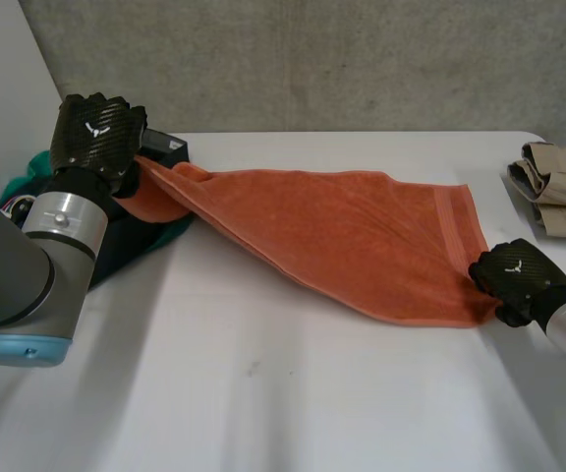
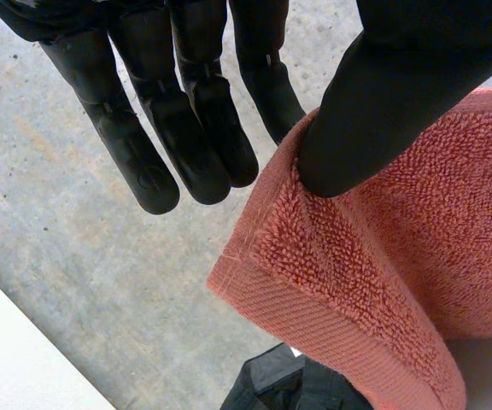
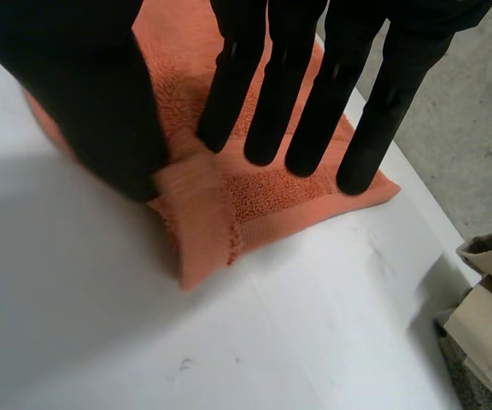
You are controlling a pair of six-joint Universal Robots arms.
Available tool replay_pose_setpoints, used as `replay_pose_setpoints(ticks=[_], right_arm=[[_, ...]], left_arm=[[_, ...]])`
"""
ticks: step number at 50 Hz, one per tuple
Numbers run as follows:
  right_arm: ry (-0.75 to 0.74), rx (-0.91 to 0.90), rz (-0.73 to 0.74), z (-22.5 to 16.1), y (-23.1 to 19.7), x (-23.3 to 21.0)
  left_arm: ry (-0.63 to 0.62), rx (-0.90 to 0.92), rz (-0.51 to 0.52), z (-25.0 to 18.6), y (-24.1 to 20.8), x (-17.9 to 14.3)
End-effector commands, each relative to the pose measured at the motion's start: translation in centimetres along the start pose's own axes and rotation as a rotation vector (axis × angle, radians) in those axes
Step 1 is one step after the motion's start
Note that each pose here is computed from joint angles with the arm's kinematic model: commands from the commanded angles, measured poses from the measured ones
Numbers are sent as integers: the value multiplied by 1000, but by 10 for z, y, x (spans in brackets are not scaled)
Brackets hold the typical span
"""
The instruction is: Fold the laundry.
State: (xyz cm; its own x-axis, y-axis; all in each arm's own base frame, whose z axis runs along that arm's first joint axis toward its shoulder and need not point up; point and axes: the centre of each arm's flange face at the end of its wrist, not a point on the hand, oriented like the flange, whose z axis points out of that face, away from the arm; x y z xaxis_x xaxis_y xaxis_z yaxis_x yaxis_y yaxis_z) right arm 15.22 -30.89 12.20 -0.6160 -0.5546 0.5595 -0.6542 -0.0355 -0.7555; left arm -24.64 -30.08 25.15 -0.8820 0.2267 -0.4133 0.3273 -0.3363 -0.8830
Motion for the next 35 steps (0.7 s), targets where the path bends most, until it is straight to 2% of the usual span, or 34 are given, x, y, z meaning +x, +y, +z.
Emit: replay_pose_setpoints(ticks=[1,9,20,35], right_arm=[[11,-3,-66,5,4,1],[1,-28,-54,4,2,7],[-170,-174,90,-17,-2,0],[-152,-180,99,-19,6,-2]], left_arm=[[2,-16,-1,-1,3,0],[27,-125,3,-12,8,-7],[29,-128,3,-10,3,-11],[27,-123,4,20,11,-6]])
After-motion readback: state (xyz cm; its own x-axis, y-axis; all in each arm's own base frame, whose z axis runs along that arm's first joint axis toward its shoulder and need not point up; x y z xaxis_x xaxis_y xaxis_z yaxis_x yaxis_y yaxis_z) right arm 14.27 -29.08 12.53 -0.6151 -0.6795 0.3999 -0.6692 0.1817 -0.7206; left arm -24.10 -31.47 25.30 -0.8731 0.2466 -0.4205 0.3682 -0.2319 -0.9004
